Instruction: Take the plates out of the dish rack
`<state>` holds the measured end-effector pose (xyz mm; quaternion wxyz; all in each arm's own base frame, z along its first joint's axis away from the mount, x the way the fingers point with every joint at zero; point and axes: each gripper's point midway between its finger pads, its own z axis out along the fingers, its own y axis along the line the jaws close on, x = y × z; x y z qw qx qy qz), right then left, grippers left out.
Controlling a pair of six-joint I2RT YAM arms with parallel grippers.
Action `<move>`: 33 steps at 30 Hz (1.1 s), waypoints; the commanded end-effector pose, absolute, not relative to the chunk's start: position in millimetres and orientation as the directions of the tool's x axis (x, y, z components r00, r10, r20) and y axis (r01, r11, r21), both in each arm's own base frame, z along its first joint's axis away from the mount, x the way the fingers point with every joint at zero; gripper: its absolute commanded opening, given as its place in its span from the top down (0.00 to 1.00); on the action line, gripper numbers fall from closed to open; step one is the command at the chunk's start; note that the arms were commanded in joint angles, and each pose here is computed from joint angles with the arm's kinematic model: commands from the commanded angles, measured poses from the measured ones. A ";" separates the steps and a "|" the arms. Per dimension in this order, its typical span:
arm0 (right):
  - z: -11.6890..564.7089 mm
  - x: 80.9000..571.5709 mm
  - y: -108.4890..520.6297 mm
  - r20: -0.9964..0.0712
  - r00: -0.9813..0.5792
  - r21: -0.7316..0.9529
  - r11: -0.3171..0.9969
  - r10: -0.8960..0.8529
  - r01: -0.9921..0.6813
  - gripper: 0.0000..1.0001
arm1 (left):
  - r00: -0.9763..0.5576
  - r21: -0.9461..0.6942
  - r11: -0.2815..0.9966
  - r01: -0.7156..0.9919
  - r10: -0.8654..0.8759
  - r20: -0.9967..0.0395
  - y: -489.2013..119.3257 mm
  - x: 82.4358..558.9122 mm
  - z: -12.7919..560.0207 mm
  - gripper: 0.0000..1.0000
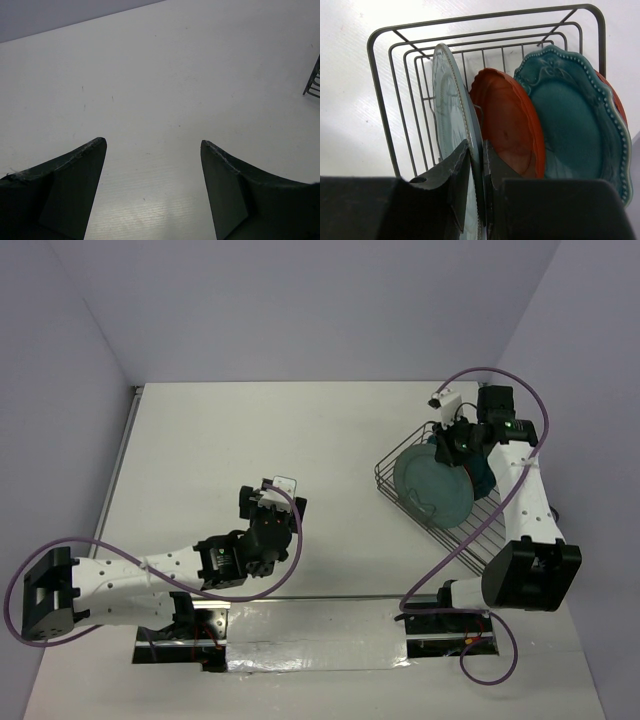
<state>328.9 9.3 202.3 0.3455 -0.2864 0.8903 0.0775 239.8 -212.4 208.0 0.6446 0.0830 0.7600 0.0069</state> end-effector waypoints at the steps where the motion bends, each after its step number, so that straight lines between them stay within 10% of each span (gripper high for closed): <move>1: 252.1 347.1 8.2 -0.750 -0.497 -0.148 0.844 -0.435 -0.516 1.00 | -0.130 0.073 0.993 0.094 0.085 -0.988 -216.0 244.0 228.2 0.12; 33: 295.0 341.4 -3.3 -0.781 -0.409 -0.287 0.853 -0.471 -0.435 1.00 | -0.134 0.068 0.993 0.092 0.080 -0.988 -214.8 243.3 227.9 0.12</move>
